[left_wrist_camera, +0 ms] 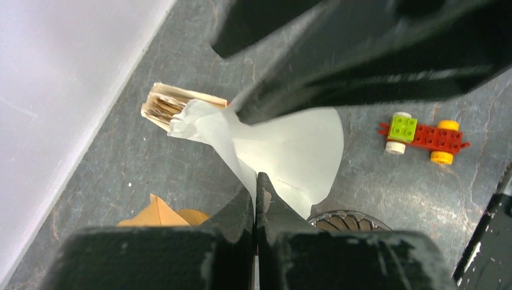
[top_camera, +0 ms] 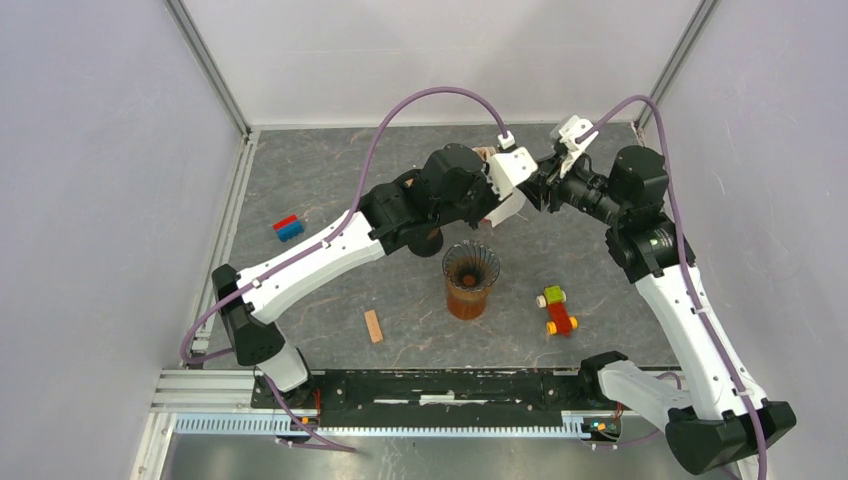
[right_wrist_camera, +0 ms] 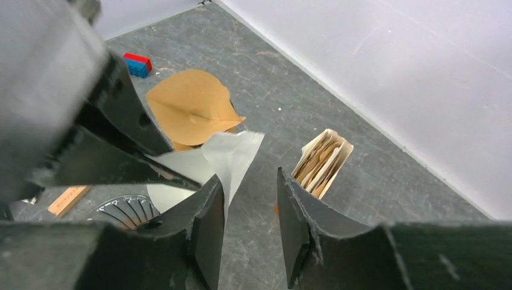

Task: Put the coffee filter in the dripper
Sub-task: Pick up the coffee filter from the coffee filter holder.

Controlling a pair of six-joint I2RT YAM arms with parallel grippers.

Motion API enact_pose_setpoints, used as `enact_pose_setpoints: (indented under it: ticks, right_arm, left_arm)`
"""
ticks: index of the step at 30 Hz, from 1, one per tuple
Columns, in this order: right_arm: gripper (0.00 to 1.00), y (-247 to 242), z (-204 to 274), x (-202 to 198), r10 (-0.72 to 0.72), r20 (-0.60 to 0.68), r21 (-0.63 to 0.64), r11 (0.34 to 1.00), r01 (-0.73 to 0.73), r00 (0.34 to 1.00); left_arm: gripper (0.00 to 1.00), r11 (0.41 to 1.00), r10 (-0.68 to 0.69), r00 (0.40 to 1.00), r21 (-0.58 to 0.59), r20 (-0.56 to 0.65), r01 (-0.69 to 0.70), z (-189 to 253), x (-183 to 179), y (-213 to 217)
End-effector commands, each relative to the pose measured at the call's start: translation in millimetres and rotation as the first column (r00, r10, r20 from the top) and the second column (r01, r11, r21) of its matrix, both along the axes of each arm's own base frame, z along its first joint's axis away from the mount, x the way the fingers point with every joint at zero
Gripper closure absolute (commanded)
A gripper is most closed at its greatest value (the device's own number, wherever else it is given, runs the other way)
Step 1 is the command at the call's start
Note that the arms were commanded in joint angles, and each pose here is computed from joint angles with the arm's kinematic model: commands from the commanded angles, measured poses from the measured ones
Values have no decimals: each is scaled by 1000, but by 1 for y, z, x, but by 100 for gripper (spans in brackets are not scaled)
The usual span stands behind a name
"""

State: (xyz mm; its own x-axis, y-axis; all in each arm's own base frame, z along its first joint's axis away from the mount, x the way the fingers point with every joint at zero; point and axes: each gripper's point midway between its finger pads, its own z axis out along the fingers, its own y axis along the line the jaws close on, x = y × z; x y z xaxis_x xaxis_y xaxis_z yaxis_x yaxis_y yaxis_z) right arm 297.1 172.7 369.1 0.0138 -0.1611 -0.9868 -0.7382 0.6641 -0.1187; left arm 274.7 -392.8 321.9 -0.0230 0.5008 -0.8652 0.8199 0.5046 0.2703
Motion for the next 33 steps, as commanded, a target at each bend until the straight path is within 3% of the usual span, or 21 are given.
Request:
enact_pose_setpoints:
  ticks: [1, 6, 9, 11, 15, 19, 21, 25, 33]
  right_arm:
    - [61, 1, 2, 0, -3, 17, 21, 1000, 3, 1000]
    - [81, 1, 6, 0, -9, 20, 33, 999, 8, 1000]
    - [99, -1, 14, 1, -30, 18, 57, 998, 29, 999]
    - [100, -1, 18, 4, -48, 1, 86, 995, 48, 999]
    - [100, -2, 24, 15, -97, -67, 155, 982, 106, 993]
    - [100, -5, 34, 24, -133, -109, 206, 966, 153, 985]
    - [100, -6, 39, 25, -141, -122, 228, 960, 166, 983]
    - [100, -10, 37, 27, -143, -160, 263, 947, 182, 977]
    - [100, -10, 28, 21, -79, -224, 336, 930, 153, 972]
  left_arm:
    - [97, 994, 42, 999, -98, 29, -39, 38, 6, -7]
    - [97, 993, 57, 998, -107, 24, -54, 42, 9, -10]
    - [93, 993, 70, 997, -101, 22, -68, 38, 11, -9]
    - [89, 991, 86, 996, -108, 25, -83, 39, 11, -11]
    - [69, 975, 169, 986, -149, 11, -166, 45, 26, -6]
    - [31, 949, 228, 972, -210, -62, -236, 48, 31, -2]
    - [22, 935, 248, 962, -233, -110, -268, 47, 32, 1]
    - [17, 918, 260, 950, -262, -172, -298, 44, 38, 7]
    - [21, 905, 231, 921, -278, -313, -322, 20, 49, -2]
